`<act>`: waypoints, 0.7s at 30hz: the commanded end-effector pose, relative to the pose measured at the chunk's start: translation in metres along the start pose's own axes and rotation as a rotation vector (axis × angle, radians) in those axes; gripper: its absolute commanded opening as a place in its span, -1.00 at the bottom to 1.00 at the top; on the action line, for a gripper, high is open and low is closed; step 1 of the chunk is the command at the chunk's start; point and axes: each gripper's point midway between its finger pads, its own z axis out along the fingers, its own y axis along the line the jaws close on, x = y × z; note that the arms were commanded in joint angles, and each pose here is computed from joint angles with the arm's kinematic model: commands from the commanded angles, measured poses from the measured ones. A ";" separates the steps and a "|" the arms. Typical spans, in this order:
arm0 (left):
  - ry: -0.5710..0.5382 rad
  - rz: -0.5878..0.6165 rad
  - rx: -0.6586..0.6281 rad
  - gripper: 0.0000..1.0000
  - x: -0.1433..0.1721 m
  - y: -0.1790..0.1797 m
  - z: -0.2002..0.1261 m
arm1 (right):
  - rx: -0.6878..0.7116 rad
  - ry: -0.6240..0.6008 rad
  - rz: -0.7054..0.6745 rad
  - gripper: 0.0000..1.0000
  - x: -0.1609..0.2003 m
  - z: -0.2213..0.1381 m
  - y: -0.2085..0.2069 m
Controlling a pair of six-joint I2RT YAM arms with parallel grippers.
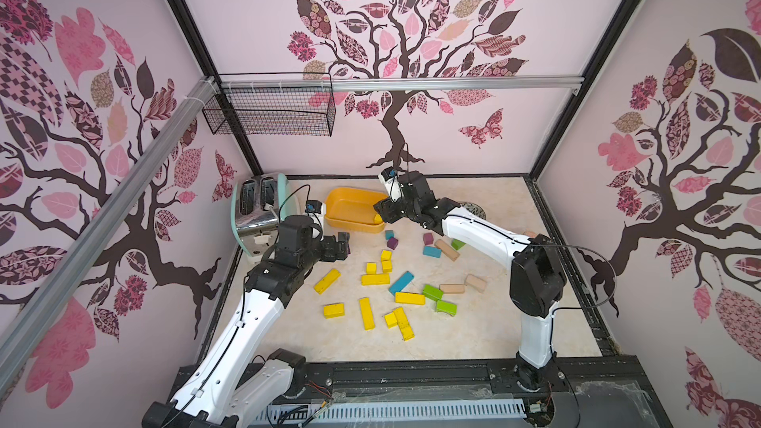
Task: Pick out the yellow building blocks
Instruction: Pick up the building block from the center of the board.
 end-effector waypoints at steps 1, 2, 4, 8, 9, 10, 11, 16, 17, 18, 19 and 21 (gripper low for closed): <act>0.096 -0.058 0.037 0.95 0.022 -0.008 0.000 | -0.025 -0.042 0.022 0.19 -0.013 -0.020 0.009; 0.116 -0.066 0.036 0.95 0.024 -0.008 -0.001 | -0.015 -0.046 0.023 0.19 -0.012 -0.024 0.007; 0.163 -0.073 0.030 0.95 0.028 -0.010 -0.005 | 0.007 -0.063 0.024 0.20 -0.013 -0.033 0.003; 0.209 -0.138 0.029 0.95 0.034 -0.013 -0.011 | 0.005 -0.084 0.039 0.19 -0.019 -0.050 0.006; 0.213 -0.154 0.058 0.95 0.036 -0.018 -0.013 | -0.002 -0.084 0.044 0.20 -0.019 -0.053 0.007; 0.215 -0.165 0.089 0.95 0.038 -0.023 -0.015 | -0.009 -0.085 0.048 0.20 -0.019 -0.056 0.008; 0.216 -0.173 0.105 0.95 0.039 -0.026 -0.016 | -0.012 -0.086 0.052 0.20 -0.019 -0.058 0.009; 0.231 -0.208 0.138 0.95 0.050 -0.031 -0.024 | -0.021 -0.085 0.084 0.19 -0.014 -0.069 0.012; 0.243 -0.218 0.143 0.95 0.053 -0.031 -0.024 | -0.024 -0.087 0.086 0.19 -0.013 -0.071 0.012; 0.256 -0.228 0.142 0.95 0.056 -0.032 -0.024 | -0.028 -0.086 0.091 0.19 -0.010 -0.072 0.013; 0.268 -0.235 0.139 0.95 0.058 -0.031 -0.023 | -0.031 -0.082 0.092 0.19 -0.008 -0.073 0.014; 0.289 -0.244 0.131 0.95 0.063 -0.030 -0.022 | -0.033 -0.067 0.089 0.19 -0.004 -0.075 0.016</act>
